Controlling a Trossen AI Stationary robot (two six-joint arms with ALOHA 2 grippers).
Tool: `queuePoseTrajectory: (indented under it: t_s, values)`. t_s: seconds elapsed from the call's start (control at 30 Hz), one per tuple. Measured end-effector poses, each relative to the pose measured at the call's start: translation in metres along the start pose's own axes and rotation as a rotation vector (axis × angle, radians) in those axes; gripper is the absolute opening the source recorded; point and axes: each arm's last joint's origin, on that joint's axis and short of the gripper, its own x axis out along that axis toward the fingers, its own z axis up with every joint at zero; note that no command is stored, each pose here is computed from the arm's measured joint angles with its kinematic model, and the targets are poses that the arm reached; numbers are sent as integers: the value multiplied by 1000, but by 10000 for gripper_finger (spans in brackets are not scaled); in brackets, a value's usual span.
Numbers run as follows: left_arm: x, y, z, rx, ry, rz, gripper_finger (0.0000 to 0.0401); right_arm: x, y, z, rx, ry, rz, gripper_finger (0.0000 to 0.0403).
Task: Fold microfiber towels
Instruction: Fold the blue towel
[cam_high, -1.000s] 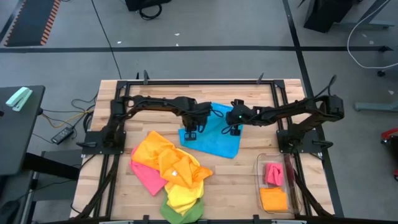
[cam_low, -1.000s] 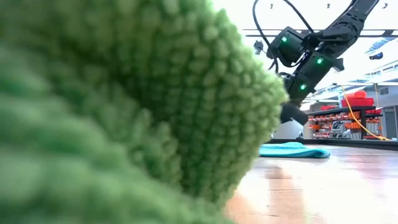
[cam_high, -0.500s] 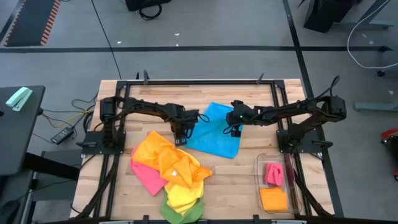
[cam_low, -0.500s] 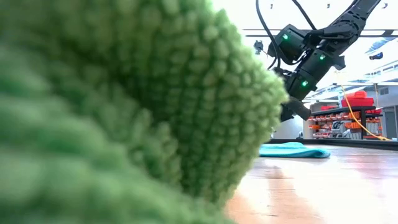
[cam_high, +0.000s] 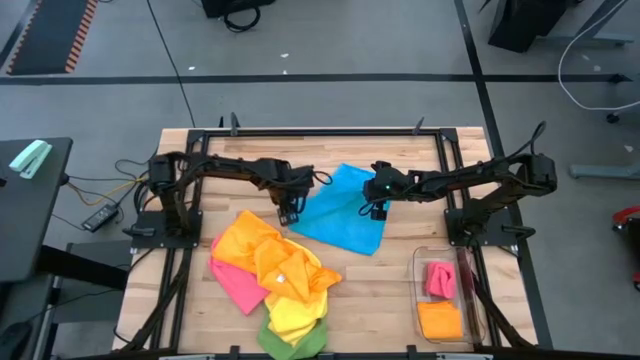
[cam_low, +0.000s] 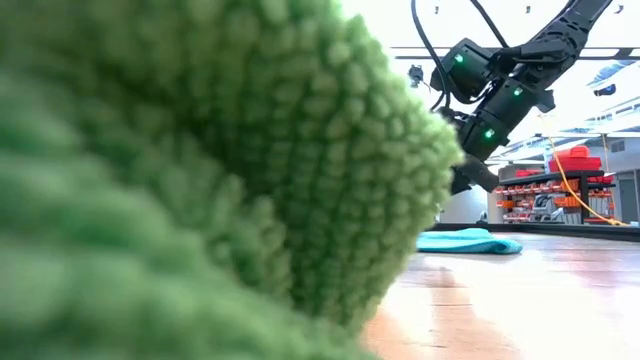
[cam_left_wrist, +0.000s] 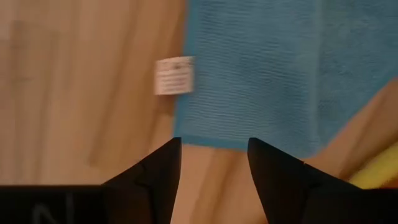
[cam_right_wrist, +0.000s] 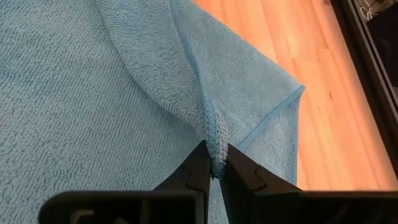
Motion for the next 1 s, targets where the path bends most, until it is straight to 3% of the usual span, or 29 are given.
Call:
queuePoseTrajectory:
  t_s: [0.27, 0.4, 0.77, 1.0]
  values:
    - [3, 27, 4, -66, -33, 19, 167, 0, 1, 0, 17, -3, 16, 36]
    - [16, 32, 5, -93, -7, -33, 155, 0, 2, 0, 26, 1, 26, 36]
    - [31, 15, 6, -8, 39, -43, 126, 0, 3, 0, 35, 1, 30, 36]
    - [31, -6, 3, 72, 58, 29, 44, 0, 2, 0, 36, 1, 28, 36]
